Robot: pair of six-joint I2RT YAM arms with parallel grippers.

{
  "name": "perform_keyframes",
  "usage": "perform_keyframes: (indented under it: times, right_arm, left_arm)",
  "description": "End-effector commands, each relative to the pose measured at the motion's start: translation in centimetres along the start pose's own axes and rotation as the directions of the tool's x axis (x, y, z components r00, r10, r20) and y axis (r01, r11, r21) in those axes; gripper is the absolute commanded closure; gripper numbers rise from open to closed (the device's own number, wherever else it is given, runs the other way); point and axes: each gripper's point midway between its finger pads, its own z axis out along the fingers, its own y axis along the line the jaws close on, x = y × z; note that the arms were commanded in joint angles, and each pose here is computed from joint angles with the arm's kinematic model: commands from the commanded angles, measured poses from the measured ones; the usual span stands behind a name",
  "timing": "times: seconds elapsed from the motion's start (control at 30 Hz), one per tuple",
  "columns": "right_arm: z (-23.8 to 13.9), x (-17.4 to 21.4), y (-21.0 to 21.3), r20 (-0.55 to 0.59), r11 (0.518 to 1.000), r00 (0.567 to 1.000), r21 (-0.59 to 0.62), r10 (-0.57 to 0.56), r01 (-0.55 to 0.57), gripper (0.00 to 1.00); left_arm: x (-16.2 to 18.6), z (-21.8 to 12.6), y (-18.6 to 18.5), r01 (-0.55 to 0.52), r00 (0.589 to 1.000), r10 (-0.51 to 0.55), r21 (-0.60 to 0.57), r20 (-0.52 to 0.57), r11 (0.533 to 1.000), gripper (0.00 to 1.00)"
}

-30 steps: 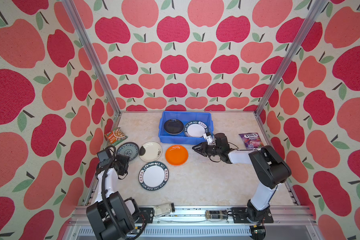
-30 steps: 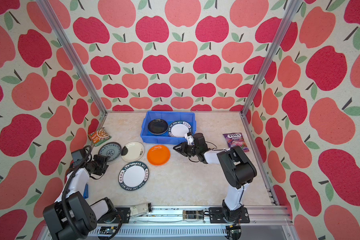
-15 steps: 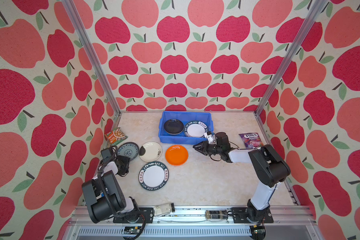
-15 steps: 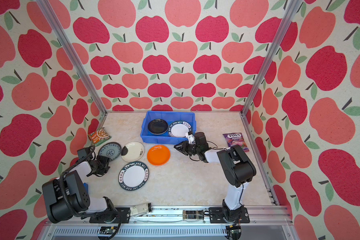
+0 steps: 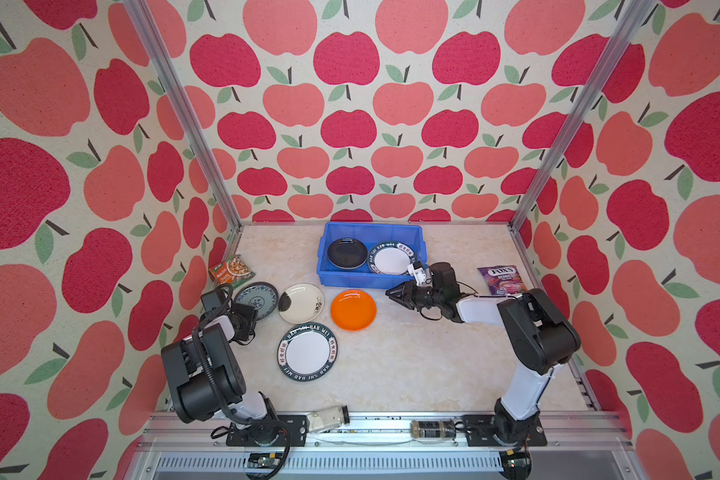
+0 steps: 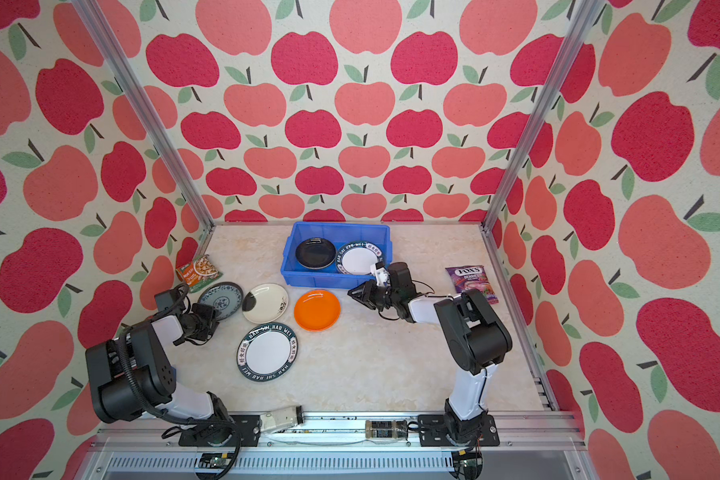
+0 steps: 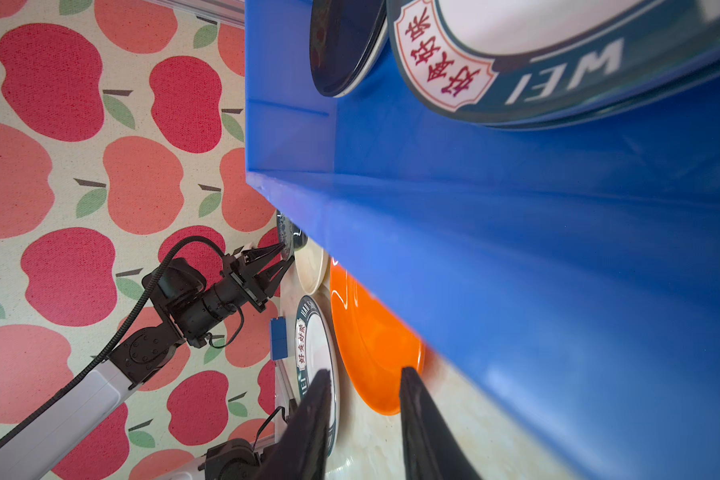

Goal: Place the plates into the plastic bin on the countertop
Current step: 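Lower the left gripper onto the blue-and-white floral plate's rim and close it, then lift the floral plate upright and carry it toward the right gripper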

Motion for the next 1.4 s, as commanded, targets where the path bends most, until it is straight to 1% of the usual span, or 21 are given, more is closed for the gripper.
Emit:
perform_keyframes:
  times: [0.0,0.3,0.5,0.73,0.8,0.97,1.07,1.13,1.23,1.3,1.37]
  right_arm:
    - [-0.1,-0.2,-0.4,-0.003,0.999,1.000,0.030,0.021,-0.021,0.70]
    - [-0.2,-0.3,0.1,0.003,1.000,1.000,0.028,0.006,-0.007,0.72]
    - [-0.6,-0.4,0.5,0.012,0.999,1.000,0.040,-0.013,0.012,0.72]
    - [-0.7,-0.6,1.4,0.020,0.999,0.999,0.042,-0.034,0.033,0.72]
    - [-0.7,-0.6,1.8,0.022,0.998,0.999,0.042,-0.042,0.041,0.72]
    - [-0.8,-1.0,2.8,0.031,0.997,0.997,0.046,-0.069,0.067,0.72]
    - [-1.0,-1.4,3.6,0.041,0.995,0.995,0.043,-0.086,0.085,0.72]
    - [-1.2,-1.7,4.2,0.045,0.994,0.994,0.047,-0.103,0.101,0.72]
    - [-1.8,-2.3,5.6,0.051,0.986,0.986,0.068,-0.156,0.153,0.72]
    - [-2.4,-2.9,6.9,0.053,0.976,0.977,0.081,-0.206,0.202,0.72]
    - [-3.2,-3.7,8.4,0.060,0.958,0.960,0.105,-0.274,0.267,0.72]
  left_arm:
    - [0.4,0.3,1.9,-0.010,1.000,0.009,-0.086,-0.015,0.996,0.68]
    - [0.5,0.1,2.9,-0.023,1.000,0.020,-0.118,-0.023,0.993,0.79]
    - [0.1,0.0,3.1,-0.022,1.000,0.022,-0.131,-0.001,0.991,0.84]
    - [-0.4,-0.7,2.0,-0.028,0.999,0.031,-0.090,0.038,0.996,0.88]
    - [-0.7,-1.3,1.5,-0.032,0.998,0.037,-0.077,0.055,0.997,0.91]
    - [-1.5,-3.7,-0.5,-0.066,0.990,0.071,-0.041,0.121,0.997,1.00]
    - [-2.2,-5.7,-1.6,-0.088,0.980,0.094,-0.043,0.175,0.995,1.00]
    - [-2.5,-6.8,-2.7,-0.112,0.972,0.113,-0.020,0.207,0.994,1.00]
    - [-2.5,-8.6,-5.0,-0.185,0.953,0.183,-0.016,0.241,0.983,1.00]
    - [-2.2,-10.1,-7.1,-0.261,0.927,0.256,-0.018,0.273,0.965,1.00]
    - [-1.4,-12.0,-9.8,-0.341,0.895,0.323,0.005,0.307,0.940,1.00]
